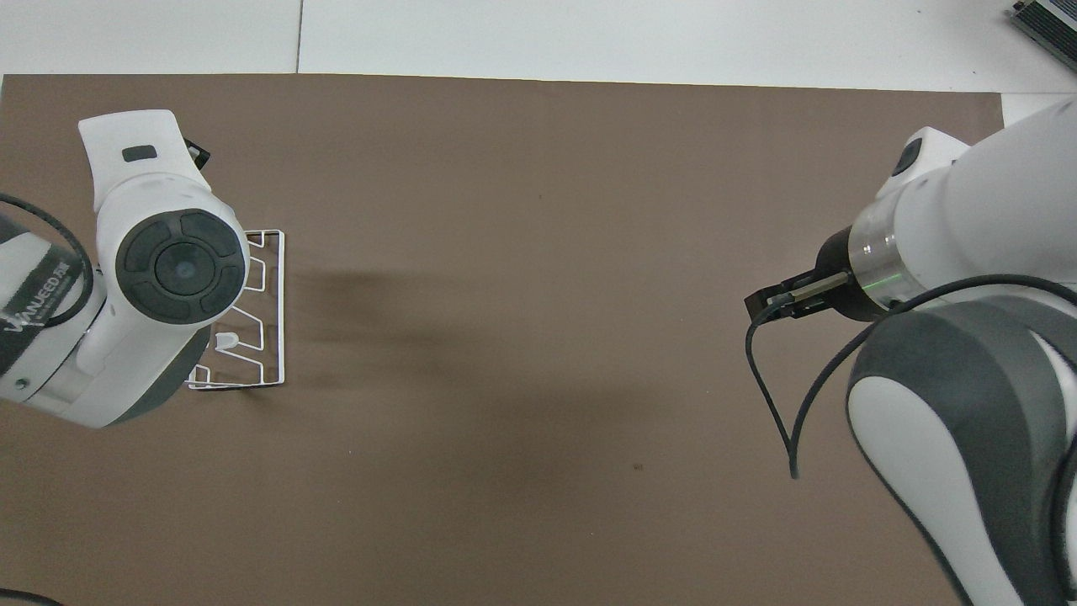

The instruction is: Hang cup on cup holder

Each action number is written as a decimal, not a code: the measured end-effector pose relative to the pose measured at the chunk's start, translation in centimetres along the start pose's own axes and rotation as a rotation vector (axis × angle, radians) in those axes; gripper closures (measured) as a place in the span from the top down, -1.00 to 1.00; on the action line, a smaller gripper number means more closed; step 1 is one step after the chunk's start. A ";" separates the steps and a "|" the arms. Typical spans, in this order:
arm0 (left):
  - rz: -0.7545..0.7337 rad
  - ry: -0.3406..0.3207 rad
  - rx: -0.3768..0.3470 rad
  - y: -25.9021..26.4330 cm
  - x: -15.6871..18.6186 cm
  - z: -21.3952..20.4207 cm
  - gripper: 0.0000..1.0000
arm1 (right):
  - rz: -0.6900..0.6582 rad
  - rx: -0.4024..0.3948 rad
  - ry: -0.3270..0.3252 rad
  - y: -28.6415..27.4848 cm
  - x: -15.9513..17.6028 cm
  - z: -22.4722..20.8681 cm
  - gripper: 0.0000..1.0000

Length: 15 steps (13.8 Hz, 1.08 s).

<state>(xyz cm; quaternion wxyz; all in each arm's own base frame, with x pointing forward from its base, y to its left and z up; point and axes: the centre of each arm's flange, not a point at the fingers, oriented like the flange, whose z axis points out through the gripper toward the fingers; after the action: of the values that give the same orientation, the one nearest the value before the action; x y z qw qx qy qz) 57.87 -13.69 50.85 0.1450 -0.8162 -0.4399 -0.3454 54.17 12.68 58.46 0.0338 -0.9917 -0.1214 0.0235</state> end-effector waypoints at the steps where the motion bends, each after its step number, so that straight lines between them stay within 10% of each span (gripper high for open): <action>1: 0.008 0.008 -0.003 0.2 -0.2 0.1 0.51 | 0.035 -0.001 -0.020 0.9 -0.4 0.0 0.22; 15: 0.087 0.049 -0.013 0.2 -2.8 1.9 0.51 | 0.164 -0.107 -0.087 0.6 -4.8 3.9 0.35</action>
<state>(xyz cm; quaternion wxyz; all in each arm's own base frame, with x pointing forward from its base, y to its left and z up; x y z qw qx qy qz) 57.77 -14.54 47.58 0.1652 -0.8268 -0.3983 -0.3613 49.42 11.16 54.75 -0.0264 -0.9968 -0.0423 0.0629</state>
